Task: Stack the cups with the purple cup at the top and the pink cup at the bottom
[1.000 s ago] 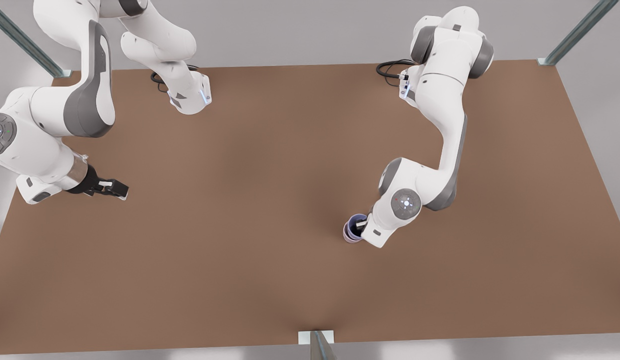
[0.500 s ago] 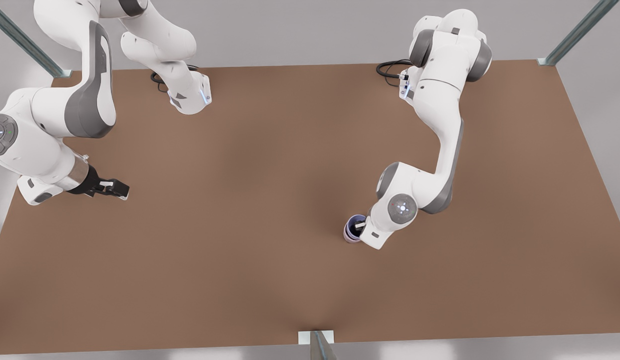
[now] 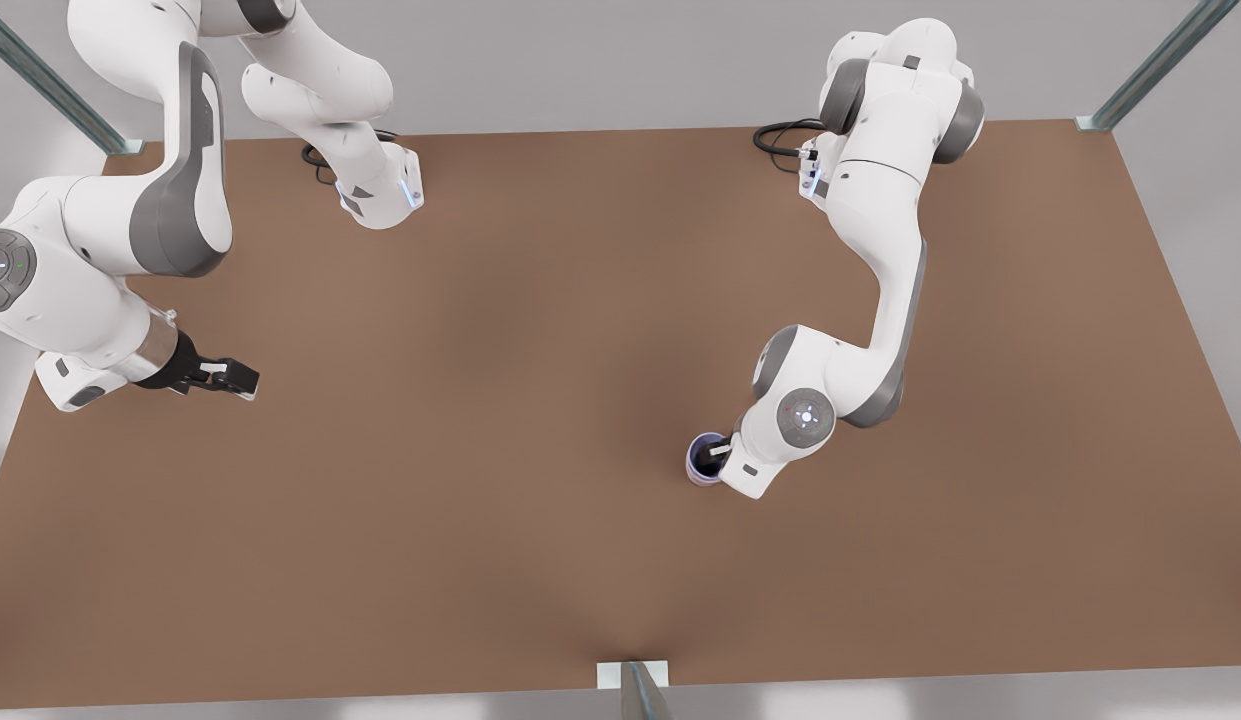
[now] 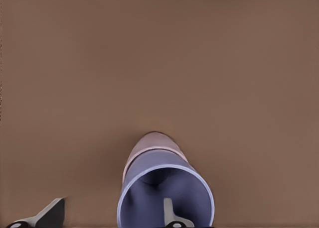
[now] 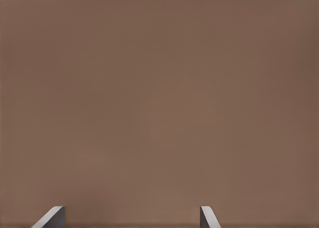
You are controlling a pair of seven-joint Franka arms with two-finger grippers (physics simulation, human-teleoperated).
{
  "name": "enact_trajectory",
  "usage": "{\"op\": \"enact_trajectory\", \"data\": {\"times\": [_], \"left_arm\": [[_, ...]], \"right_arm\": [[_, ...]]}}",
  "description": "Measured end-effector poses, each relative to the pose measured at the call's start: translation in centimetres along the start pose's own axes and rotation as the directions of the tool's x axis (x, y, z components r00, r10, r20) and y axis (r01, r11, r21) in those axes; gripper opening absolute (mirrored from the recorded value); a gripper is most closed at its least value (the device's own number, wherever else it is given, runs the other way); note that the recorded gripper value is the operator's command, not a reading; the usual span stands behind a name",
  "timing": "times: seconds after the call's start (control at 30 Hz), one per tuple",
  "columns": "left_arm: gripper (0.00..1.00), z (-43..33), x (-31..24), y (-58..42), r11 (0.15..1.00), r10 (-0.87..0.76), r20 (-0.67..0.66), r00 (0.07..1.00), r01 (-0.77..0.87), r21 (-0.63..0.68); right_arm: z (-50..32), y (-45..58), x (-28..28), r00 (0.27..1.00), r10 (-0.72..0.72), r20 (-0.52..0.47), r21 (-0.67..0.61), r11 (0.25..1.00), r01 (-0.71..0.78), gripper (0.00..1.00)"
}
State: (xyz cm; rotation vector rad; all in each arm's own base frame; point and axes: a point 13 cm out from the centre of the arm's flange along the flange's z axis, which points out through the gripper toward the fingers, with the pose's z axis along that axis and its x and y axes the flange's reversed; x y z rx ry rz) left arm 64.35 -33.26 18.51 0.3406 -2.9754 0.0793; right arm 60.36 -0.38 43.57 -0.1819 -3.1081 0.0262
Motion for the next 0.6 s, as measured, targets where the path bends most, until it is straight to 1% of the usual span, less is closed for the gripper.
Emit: {"op": "enact_trajectory", "data": {"times": [0.13, 0.2, 0.23, 0.27, 0.3, 0.37, 0.4, 0.43, 0.5, 0.6], "left_arm": [[1.00, -0.3, 0.1, 0.1, 1.000, 0.000, 0.001, 1.000, 0.000, -0.005], [1.00, -2.0, 0.0, 0.0, 1.000, 0.000, 0.015, 1.000, 0.000, 0.002], [0.99, -4.4, -0.3, -0.1, 1.000, 0.000, 0.035, 0.999, 0.000, 0.012], [0.99, -8.4, -0.9, 0.9, 1.000, -0.014, 0.069, 0.998, 0.013, 0.019], [0.99, -13.2, -1.6, 3.3, 0.999, -0.042, 0.109, 0.993, 0.040, 0.020], [1.00, -21.1, -2.8, 11.4, 0.994, -0.108, 0.152, 0.982, 0.111, -0.010], [1.00, -23.8, -2.5, 15.8, 0.990, -0.135, 0.144, 0.980, 0.139, -0.017], [1.00, -25.2, -1.0, 18.9, 0.991, -0.132, 0.108, 0.985, 0.134, -0.015], [1.00, -25.8, 2.4, 21.5, 0.996, -0.069, 0.057, 0.996, 0.071, -0.048], [1.00, -25.8, 4.1, 23.2, 0.995, 0.005, 0.021, 1.000, -0.003, -0.095]], "right_arm": [[0.1, 0.0, 0.0, 1.000, -0.002, -0.001, 0.000, 1.000, 0.002, 1.00], [0.1, 0.0, 0.0, 1.000, -0.002, -0.001, 0.000, 1.000, 0.002, 1.00], [0.1, 0.0, 0.0, 1.000, -0.003, -0.001, 0.000, 1.000, 0.003, 1.00], [0.1, 0.0, 0.0, 1.000, -0.003, -0.001, 0.000, 1.000, 0.003, 1.00], [0.1, 0.0, 0.0, 1.000, -0.003, -0.001, 0.001, 1.000, 0.003, 1.00], [0.1, 0.0, 0.0, 1.000, -0.004, -0.001, 0.001, 1.000, 0.004, 1.00], [0.1, 0.0, 0.0, 1.000, -0.004, 0.000, 0.001, 1.000, 0.004, 1.00], [0.0, -0.1, 0.0, 1.000, -0.003, 0.000, 0.001, 1.000, 0.003, 1.00], [0.0, -0.1, 0.0, 1.000, -0.003, 0.001, 0.000, 1.000, 0.003, 1.00], [-0.1, -0.1, 0.0, 1.000, -0.004, 0.002, 0.000, 1.000, 0.004, 1.00]]}}
